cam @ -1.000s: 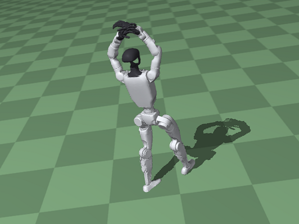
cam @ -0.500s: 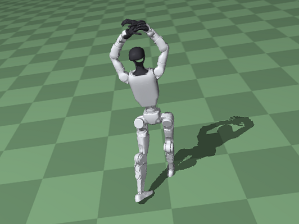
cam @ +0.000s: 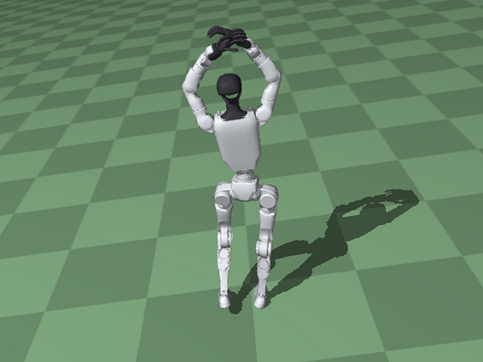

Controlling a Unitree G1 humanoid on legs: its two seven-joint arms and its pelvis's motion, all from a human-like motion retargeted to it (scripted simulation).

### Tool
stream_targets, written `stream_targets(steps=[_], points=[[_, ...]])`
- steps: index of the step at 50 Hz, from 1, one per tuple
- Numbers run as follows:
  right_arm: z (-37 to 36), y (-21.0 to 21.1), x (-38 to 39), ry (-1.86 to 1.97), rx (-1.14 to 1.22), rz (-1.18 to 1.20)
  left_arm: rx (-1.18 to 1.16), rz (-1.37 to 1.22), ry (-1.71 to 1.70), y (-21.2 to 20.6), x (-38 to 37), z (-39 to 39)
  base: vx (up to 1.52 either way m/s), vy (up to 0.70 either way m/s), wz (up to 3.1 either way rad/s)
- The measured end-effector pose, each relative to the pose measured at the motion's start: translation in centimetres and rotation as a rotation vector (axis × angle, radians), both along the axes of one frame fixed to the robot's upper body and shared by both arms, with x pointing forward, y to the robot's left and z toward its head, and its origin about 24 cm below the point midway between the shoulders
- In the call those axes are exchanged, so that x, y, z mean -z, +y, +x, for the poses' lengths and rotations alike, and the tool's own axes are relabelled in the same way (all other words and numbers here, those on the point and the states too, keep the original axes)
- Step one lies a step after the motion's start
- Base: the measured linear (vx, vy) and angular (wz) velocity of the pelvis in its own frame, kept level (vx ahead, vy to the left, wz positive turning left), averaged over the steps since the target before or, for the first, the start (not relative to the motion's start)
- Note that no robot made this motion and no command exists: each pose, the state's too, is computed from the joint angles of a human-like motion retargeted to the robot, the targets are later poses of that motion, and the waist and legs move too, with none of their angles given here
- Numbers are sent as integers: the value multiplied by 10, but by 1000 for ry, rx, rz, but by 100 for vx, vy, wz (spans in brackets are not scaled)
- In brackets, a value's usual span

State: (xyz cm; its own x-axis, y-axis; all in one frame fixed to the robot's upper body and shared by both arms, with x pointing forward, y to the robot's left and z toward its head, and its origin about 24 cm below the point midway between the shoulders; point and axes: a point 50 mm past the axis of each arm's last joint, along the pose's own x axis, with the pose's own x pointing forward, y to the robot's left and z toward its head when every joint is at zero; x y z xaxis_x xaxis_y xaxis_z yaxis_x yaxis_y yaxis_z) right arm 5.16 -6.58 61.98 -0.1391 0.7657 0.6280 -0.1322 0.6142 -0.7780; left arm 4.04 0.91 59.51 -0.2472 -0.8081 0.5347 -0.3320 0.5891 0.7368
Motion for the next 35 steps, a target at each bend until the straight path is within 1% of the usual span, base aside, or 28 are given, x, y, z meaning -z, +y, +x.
stream_targets(steps=[5,15,29,35], points=[[-4,3,2,-60,24,1,45,12,8,-1,3,-2,26,-1,-2],[-2,6,3,-97,31,-5,-26,47,-40,3,3,0,25,20,-17],[0,9,4,-85,12,-1,-35,33,-50,5,1,-3,38,9,-27],[0,12,5,-102,44,-22,-28,47,-38,6,2,-1,55,10,-8]])
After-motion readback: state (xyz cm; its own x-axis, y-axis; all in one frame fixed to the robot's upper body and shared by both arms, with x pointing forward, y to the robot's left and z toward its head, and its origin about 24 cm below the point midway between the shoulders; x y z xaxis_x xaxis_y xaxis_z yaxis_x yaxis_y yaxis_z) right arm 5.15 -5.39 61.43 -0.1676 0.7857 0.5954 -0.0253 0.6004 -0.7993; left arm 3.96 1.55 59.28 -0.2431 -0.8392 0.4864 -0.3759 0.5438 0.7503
